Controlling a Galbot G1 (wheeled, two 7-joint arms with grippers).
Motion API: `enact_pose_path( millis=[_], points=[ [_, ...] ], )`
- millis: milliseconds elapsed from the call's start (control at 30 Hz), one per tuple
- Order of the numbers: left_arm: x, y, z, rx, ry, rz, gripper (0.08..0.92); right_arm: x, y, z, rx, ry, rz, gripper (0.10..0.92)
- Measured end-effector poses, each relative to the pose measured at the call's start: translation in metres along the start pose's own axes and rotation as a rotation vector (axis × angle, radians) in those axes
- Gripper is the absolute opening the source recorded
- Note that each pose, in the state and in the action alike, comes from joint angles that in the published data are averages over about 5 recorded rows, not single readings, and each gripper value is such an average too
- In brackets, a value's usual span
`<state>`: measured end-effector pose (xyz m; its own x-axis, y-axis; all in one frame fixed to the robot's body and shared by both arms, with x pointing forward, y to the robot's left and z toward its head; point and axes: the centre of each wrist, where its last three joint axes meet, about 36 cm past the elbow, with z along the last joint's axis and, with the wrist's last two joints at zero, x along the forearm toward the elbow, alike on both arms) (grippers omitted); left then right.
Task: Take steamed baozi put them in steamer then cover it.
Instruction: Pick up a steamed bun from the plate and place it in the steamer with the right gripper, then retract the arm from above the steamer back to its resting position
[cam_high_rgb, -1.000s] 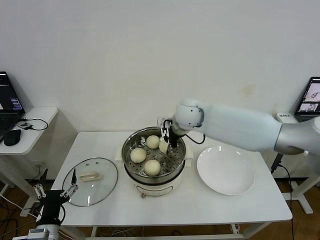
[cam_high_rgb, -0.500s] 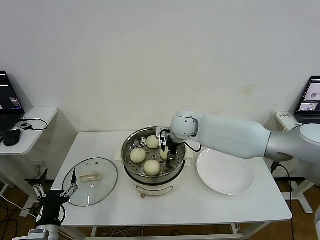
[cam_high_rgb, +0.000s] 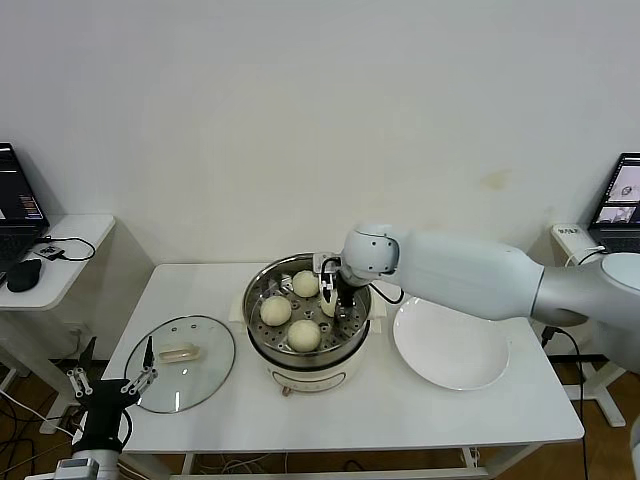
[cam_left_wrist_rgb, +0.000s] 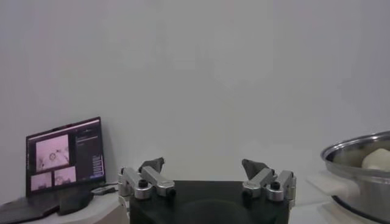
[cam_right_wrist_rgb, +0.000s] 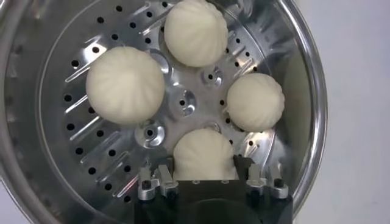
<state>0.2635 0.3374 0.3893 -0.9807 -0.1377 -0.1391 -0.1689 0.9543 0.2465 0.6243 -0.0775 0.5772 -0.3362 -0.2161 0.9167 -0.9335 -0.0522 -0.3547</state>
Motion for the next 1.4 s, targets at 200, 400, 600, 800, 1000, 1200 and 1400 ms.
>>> enact_pose_path(
  millis=[200, 400, 600, 800, 1000, 1200, 1400],
  points=[
    [0.0, 0.001, 0.0, 0.0, 0.001, -0.001, 0.823, 0.018, -0.006, 0.003, -0.016, -0.027, 0.016, 0.82],
    [-0.001, 0.001, 0.001, 0.0, 0.002, -0.002, 0.823, 0.039, -0.005, 0.014, -0.043, -0.069, 0.04, 0.823],
    [-0.002, 0.002, 0.004, -0.002, 0.007, -0.005, 0.823, 0.055, 0.009, 0.036, -0.094, -0.174, 0.1, 0.823],
    [-0.003, 0.003, 0.006, -0.011, 0.02, -0.011, 0.823, 0.05, 0.044, 0.079, -0.182, -0.322, 0.22, 0.823],
    [-0.004, 0.001, 0.007, -0.013, 0.059, -0.024, 0.823, 0.03, 0.087, 0.127, -0.299, -0.488, 0.375, 0.823],
    [-0.004, -0.005, 0.011, -0.029, 0.116, -0.027, 0.823, 0.006, 0.131, 0.166, -0.428, -0.661, 0.546, 0.823],
    [-0.009, -0.006, 0.018, -0.097, 0.124, -0.013, 0.823, -0.013, 0.182, 0.202, -0.587, -0.787, 0.731, 0.823]
  ],
)
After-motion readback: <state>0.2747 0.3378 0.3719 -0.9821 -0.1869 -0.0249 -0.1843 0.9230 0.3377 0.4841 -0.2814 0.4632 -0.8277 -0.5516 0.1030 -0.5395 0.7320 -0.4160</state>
